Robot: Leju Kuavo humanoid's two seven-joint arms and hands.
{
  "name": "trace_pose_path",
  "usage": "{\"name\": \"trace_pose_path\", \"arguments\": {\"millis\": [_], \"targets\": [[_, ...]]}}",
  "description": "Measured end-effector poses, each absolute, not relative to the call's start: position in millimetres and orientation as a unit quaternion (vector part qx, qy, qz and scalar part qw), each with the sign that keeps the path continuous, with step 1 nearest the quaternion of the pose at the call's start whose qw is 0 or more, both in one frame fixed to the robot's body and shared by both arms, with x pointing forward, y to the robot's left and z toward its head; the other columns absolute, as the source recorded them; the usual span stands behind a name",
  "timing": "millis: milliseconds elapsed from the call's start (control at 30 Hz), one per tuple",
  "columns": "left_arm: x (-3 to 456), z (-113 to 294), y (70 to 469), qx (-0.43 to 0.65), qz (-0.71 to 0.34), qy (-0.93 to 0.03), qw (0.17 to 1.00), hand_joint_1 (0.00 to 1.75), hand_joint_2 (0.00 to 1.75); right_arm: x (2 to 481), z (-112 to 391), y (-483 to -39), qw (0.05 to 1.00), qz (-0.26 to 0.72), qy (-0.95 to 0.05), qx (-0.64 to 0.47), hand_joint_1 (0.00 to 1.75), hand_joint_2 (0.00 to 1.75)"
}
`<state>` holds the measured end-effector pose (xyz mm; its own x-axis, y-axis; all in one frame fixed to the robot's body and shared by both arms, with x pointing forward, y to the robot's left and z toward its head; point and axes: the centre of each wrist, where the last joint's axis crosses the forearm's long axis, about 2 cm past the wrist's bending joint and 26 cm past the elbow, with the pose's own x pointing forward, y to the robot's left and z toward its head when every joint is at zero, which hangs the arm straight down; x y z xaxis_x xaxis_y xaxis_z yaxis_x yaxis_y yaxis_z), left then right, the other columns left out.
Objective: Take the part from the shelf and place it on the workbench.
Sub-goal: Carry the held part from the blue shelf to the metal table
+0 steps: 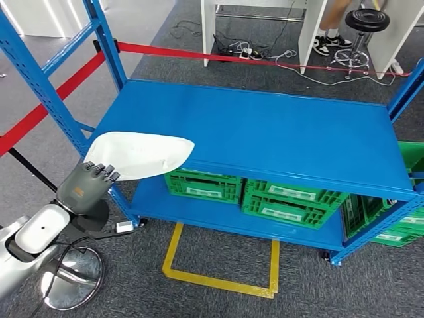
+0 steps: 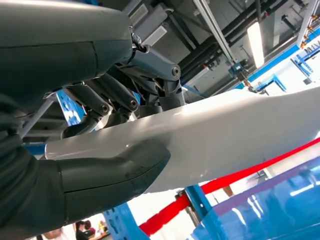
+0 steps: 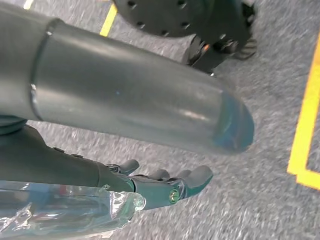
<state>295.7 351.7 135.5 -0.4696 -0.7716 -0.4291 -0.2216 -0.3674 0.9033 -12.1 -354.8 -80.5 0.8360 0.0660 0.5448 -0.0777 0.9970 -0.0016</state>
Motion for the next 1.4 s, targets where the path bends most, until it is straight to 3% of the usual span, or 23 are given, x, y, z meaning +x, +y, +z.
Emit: {"name": "trace_pose_path", "arguments": {"millis": [1400], "targets": [[271.0,137.2,398.7,0.482,-0.673,-0.516,0.222,1.75,1.75,2.0,-110.7,-334.3,0.965,0.052,-0.257,0.029,0.0,0.0]]}}
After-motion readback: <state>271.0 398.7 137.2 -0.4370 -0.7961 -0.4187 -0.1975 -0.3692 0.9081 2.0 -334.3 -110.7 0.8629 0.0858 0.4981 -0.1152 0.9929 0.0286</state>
